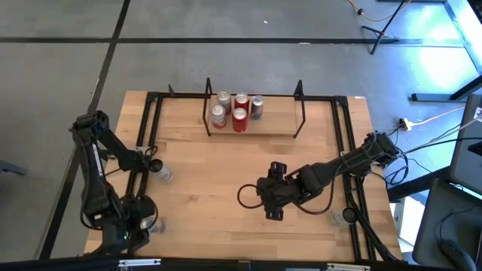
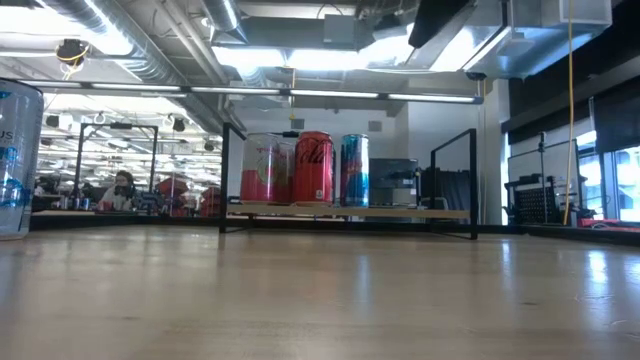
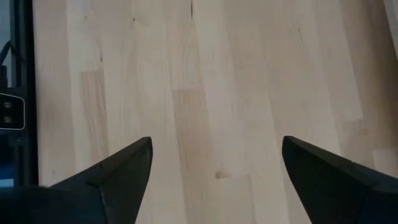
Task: Place canned beverage on shelf
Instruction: Put the blue soda can on the shelf aligned with the other blue soda can
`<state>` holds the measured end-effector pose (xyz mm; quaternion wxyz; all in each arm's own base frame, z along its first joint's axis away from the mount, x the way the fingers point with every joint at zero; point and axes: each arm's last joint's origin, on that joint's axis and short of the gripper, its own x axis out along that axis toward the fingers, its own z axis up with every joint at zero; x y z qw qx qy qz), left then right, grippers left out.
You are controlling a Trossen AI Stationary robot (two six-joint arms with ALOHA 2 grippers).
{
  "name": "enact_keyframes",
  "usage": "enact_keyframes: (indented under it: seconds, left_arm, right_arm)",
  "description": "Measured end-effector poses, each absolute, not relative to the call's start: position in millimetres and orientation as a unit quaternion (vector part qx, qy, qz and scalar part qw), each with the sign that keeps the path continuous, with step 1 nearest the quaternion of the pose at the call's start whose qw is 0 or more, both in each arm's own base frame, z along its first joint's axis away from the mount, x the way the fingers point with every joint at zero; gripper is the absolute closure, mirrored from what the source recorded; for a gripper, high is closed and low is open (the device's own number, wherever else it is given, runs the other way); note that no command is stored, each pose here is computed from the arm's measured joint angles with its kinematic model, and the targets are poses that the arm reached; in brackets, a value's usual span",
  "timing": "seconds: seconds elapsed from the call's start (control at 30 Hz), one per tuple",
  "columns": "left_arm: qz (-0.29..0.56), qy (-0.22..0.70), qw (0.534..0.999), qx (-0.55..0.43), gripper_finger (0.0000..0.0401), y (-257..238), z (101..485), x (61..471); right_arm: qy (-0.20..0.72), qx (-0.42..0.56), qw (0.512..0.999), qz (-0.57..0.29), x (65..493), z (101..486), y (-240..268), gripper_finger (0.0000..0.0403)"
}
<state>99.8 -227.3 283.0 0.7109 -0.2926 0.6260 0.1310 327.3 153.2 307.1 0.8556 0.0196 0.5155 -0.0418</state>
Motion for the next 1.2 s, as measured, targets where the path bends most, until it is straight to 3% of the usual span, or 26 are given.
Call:
enact_keyframes:
  seconds: [0.47,0.6,0.83,1.2]
  left_arm:
    - [0.193,0.621,0.724,-0.230,0.0050,-244.9,248.9,109.3]
    - [0.185,0.622,0.726,-0.226,0.0090,-247.2,246.3,112.3]
    - [0.166,0.622,0.733,-0.217,0.0206,-244.9,247.3,120.8]
    - [0.073,0.562,0.802,-0.187,0.0206,-208.6,310.8,205.0]
  right_arm:
    - [0.516,0.019,0.855,-0.042,327.1,307.1,153.3,0.0061]
    - [0.517,0.022,0.855,-0.042,327.0,307.0,153.4,0.0061]
    - [0.517,0.029,0.855,-0.030,319.8,313.4,156.2,0.0061]
    - [0.496,0.027,0.867,-0.035,267.1,342.0,138.5,0.0061]
